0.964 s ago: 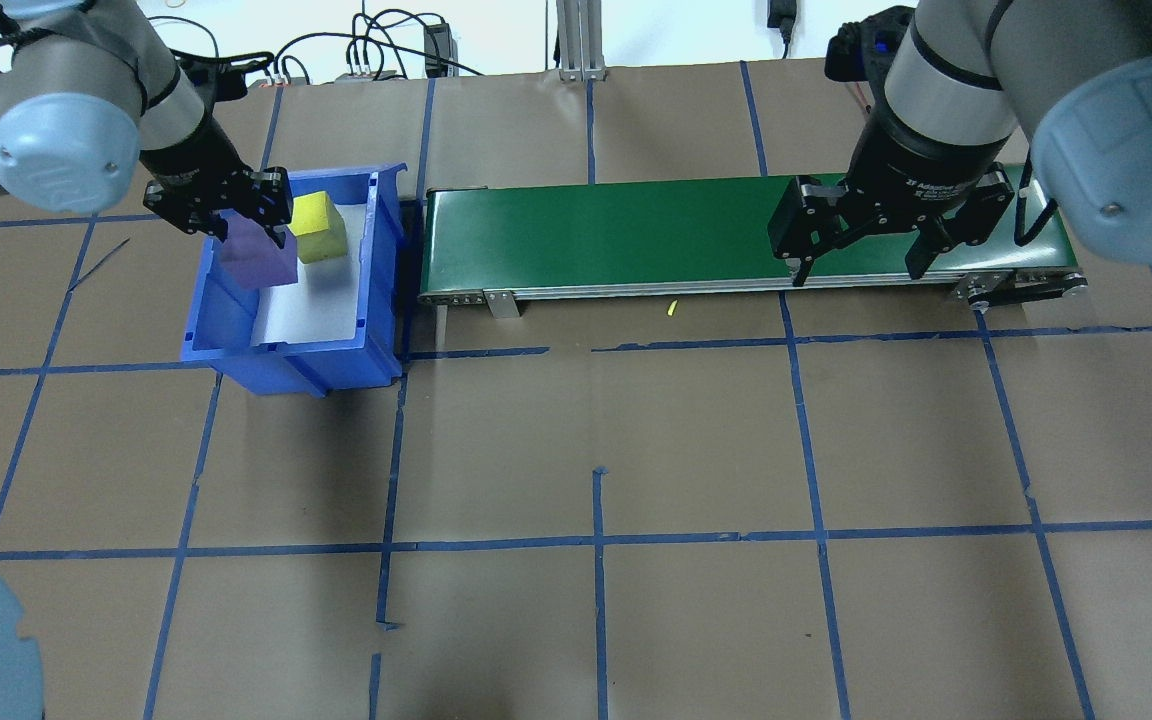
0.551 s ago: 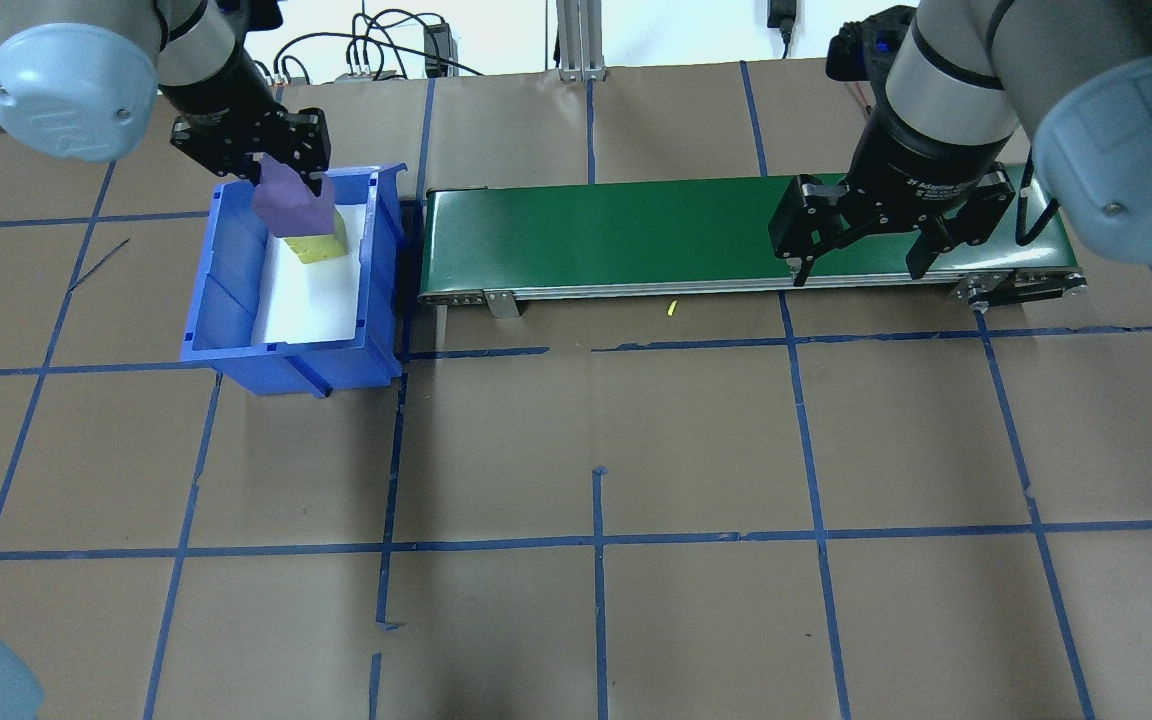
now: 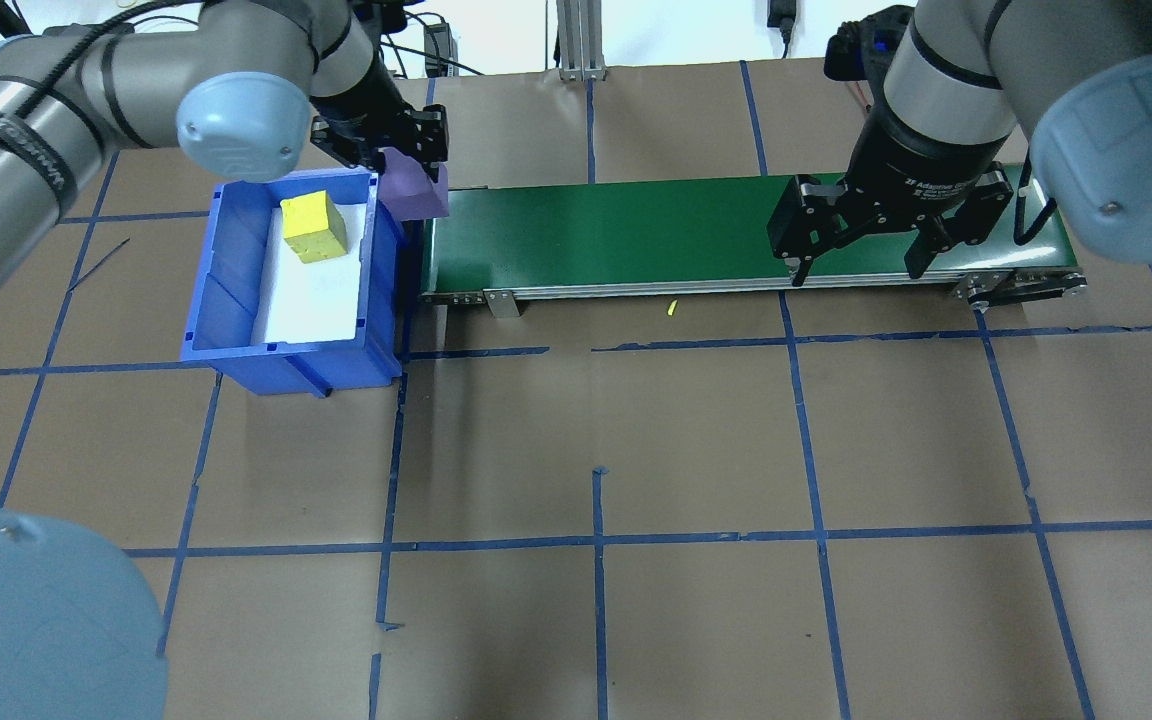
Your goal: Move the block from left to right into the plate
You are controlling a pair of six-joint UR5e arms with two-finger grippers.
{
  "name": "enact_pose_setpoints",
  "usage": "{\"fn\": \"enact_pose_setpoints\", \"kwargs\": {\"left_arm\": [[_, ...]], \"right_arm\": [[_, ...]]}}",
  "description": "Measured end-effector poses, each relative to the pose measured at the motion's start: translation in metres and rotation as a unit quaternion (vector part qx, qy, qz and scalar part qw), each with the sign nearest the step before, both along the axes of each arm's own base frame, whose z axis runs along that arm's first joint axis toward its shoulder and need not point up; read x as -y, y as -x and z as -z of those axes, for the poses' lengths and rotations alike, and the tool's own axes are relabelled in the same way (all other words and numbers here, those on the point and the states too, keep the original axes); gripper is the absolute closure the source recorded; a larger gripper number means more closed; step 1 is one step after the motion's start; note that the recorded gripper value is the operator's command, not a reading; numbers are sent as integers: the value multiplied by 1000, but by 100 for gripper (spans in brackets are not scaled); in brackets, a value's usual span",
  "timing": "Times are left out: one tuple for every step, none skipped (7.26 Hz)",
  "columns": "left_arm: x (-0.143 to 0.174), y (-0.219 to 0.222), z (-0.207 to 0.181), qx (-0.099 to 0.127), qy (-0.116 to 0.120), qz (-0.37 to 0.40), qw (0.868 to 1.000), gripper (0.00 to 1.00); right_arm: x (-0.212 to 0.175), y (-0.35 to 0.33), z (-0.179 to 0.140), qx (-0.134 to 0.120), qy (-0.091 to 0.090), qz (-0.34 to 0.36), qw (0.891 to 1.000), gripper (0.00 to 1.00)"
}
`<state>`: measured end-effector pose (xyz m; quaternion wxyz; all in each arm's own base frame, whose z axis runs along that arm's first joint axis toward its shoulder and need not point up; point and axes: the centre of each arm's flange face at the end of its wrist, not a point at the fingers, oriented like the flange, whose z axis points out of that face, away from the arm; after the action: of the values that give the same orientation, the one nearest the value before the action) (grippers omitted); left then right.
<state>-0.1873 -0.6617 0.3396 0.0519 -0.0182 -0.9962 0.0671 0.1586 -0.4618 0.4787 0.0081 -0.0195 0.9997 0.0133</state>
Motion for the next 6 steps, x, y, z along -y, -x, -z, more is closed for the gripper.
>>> {"fn": "enact_pose_setpoints", "kwargs": {"left_arm": [[2, 18, 19, 0, -6, -3, 1000, 59], [5, 26, 36, 0, -11, -4, 1000, 42], [9, 29, 52, -1, -9, -3, 1000, 3], [11, 30, 63, -2, -8, -1, 1000, 0], [8, 30, 64, -3, -8, 1, 1000, 0], [3, 30, 53, -3, -9, 1, 1000, 0]], "right_arm": [[0, 0, 0, 0, 0, 0, 1000, 0], [0, 0, 0, 0, 1, 0, 1000, 0], [0, 0, 0, 0, 1, 0, 1000, 0], [0, 0, 0, 0, 1, 0, 1000, 0], [0, 1, 0, 0, 1, 0, 1000, 0], [1, 1, 0, 0, 1, -1, 1000, 0]]}}
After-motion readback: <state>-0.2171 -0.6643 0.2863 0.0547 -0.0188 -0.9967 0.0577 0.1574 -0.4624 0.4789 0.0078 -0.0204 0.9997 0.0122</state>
